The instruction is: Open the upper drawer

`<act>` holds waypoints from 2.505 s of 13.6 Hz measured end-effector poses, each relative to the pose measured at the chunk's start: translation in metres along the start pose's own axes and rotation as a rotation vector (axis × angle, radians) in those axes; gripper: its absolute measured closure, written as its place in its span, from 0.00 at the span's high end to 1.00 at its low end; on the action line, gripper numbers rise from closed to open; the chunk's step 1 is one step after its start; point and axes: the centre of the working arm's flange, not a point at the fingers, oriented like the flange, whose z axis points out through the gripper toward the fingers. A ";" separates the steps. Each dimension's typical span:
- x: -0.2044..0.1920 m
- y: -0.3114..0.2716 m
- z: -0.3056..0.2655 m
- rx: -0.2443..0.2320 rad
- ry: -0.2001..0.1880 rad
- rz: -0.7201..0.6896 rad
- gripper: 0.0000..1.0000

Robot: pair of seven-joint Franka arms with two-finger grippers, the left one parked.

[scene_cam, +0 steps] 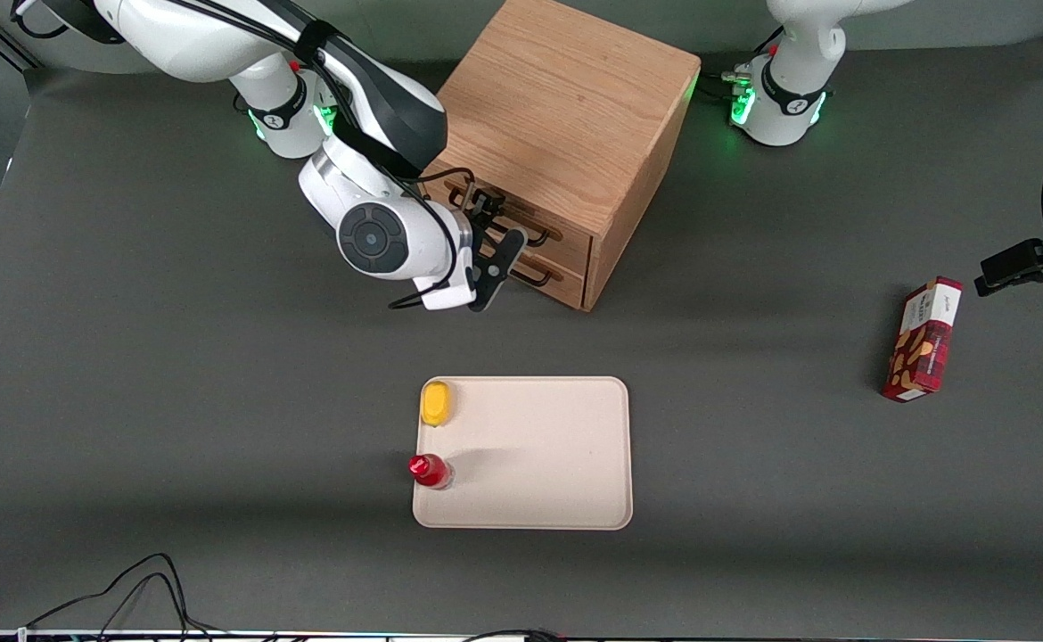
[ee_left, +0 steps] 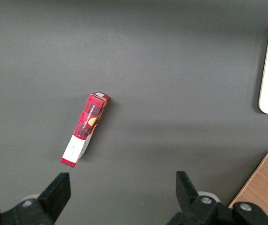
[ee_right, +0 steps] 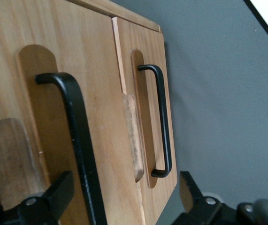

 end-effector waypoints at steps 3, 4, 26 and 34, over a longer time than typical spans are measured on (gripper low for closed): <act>0.001 0.004 0.006 -0.025 0.007 -0.004 1.00; 0.001 0.007 0.008 -0.028 0.007 -0.003 1.00; -0.006 0.182 -0.084 -0.051 0.115 -0.004 1.00; 0.003 0.200 -0.100 -0.047 0.172 -0.073 1.00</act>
